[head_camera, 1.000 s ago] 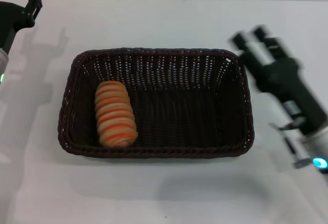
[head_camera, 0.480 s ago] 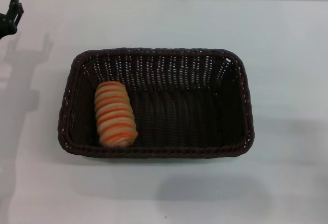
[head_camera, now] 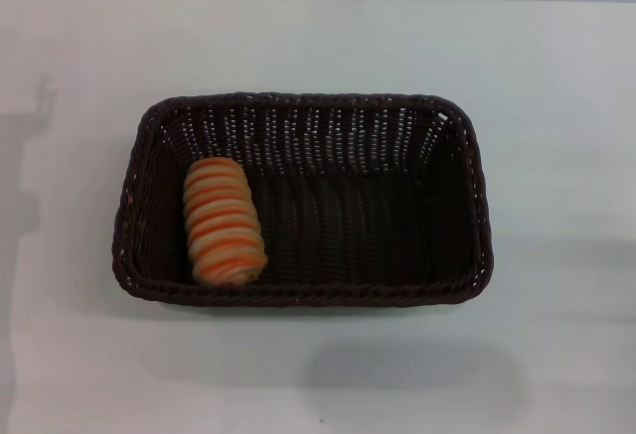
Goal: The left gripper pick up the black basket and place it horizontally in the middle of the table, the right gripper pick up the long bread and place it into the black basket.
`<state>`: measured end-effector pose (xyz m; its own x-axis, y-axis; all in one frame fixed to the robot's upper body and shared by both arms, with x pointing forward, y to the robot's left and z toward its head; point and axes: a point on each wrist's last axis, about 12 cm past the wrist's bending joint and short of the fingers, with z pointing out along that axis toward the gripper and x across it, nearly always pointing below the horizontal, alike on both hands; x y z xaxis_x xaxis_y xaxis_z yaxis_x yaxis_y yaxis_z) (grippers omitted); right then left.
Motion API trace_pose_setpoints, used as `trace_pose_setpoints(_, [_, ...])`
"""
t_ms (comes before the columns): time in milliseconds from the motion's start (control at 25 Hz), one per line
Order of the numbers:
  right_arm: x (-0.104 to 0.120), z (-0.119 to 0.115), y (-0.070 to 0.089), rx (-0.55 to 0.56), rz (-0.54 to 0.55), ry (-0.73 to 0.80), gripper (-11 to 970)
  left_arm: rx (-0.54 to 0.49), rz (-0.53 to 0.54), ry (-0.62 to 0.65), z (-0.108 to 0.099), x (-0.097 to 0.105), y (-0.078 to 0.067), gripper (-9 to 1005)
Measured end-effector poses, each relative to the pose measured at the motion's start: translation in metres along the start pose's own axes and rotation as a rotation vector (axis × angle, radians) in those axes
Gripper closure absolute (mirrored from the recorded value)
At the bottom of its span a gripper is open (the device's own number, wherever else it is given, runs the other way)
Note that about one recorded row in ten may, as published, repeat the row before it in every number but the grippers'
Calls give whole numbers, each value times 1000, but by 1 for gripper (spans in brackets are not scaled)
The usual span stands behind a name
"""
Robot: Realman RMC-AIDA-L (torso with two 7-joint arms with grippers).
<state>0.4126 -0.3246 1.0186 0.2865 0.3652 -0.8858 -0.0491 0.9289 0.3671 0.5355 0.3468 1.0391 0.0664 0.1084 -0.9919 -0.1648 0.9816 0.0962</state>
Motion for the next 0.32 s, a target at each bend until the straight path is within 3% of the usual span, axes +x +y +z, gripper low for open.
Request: trace_pose_setpoints(320, [2, 4, 0, -6, -27, 14, 149, -32, 0, 19, -6, 5, 9, 217])
